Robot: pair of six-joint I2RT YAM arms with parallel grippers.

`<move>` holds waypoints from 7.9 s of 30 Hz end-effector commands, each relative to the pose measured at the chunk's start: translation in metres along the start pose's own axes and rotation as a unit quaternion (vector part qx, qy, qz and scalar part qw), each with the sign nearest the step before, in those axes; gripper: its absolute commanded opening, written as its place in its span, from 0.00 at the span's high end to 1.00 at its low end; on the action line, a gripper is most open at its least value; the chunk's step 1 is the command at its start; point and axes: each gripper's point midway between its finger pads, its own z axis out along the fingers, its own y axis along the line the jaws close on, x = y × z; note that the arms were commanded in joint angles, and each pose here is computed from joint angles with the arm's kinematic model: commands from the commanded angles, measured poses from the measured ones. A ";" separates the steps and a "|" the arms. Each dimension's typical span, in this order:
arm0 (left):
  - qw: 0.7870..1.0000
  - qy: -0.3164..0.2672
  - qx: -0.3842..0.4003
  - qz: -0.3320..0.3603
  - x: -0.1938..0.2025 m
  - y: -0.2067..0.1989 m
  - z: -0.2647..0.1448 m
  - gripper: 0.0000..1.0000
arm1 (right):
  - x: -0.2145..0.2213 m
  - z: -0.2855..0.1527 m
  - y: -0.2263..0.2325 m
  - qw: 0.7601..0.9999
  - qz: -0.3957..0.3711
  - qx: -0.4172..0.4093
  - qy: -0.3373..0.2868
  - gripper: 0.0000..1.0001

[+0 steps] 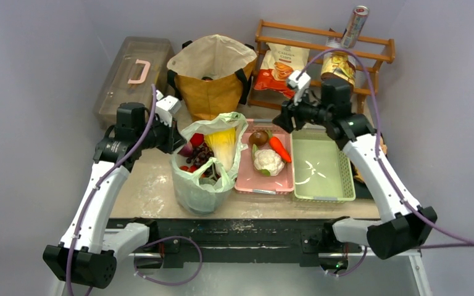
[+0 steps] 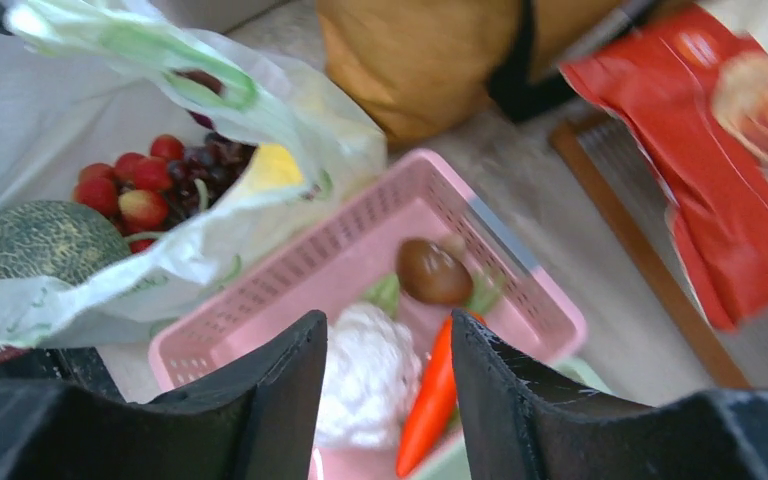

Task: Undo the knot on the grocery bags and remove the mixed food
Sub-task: Place the fake bread on the plate, then pick up the fake fruit from the takeout bag, then place the fake fruit in the bin.

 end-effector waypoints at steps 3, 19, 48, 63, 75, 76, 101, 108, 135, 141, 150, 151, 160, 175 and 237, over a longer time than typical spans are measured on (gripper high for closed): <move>0.998 -0.026 0.021 0.044 -0.008 -0.004 -0.002 1.00 | -0.065 0.051 0.061 0.989 -0.108 -0.050 -0.090 0.57; 0.981 -0.069 0.083 0.161 -0.001 -0.027 -0.010 1.00 | 0.080 0.124 0.220 0.919 -0.303 -0.251 -0.016 0.24; 0.983 -0.052 0.037 0.171 0.002 -0.010 0.003 1.00 | 0.068 0.201 0.115 0.992 -0.066 0.070 0.078 0.37; 0.988 -0.047 0.029 0.145 0.010 -0.008 0.013 1.00 | 0.125 0.217 0.127 0.981 0.081 0.129 0.121 0.13; 0.989 -0.037 0.020 0.140 0.017 -0.002 0.017 1.00 | 0.136 0.243 0.142 0.980 0.083 0.131 0.127 0.11; 0.989 -0.036 0.019 0.140 0.017 -0.002 0.017 1.00 | 0.136 0.245 0.142 0.979 0.085 0.132 0.128 0.14; 0.990 -0.040 0.007 0.133 0.018 0.002 0.017 1.00 | 0.035 0.184 0.173 0.997 0.077 0.023 0.022 1.00; 0.988 -0.051 0.033 0.139 0.022 -0.010 0.014 1.00 | 0.056 0.184 0.226 0.986 -0.029 -0.158 0.044 0.36; 0.987 -0.059 0.030 0.145 0.028 -0.007 0.010 1.00 | 0.052 0.156 0.246 0.972 -0.097 -0.213 -0.037 0.17; 0.984 -0.070 0.044 0.159 0.035 -0.014 0.007 1.00 | 0.059 0.188 0.212 0.992 -0.024 -0.125 -0.015 0.27; 0.984 -0.055 0.044 0.166 0.037 -0.011 0.009 1.00 | 0.079 0.227 0.202 0.995 -0.010 -0.091 -0.036 0.32; 0.984 -0.053 0.043 0.165 0.038 -0.010 0.009 1.00 | 0.080 0.230 0.204 0.995 -0.012 -0.095 -0.039 0.31; 0.986 -0.047 0.025 0.159 0.034 -0.002 0.013 1.00 | 0.098 0.247 0.224 0.990 -0.055 -0.126 -0.032 0.49; 0.992 -0.050 -0.012 0.119 0.025 0.014 0.019 1.00 | -0.009 0.183 0.231 0.974 -0.094 -0.142 -0.146 1.00; 0.993 -0.014 -0.046 0.104 0.025 0.034 0.028 1.00 | -0.145 0.003 -0.015 0.933 -0.145 0.241 -0.223 1.00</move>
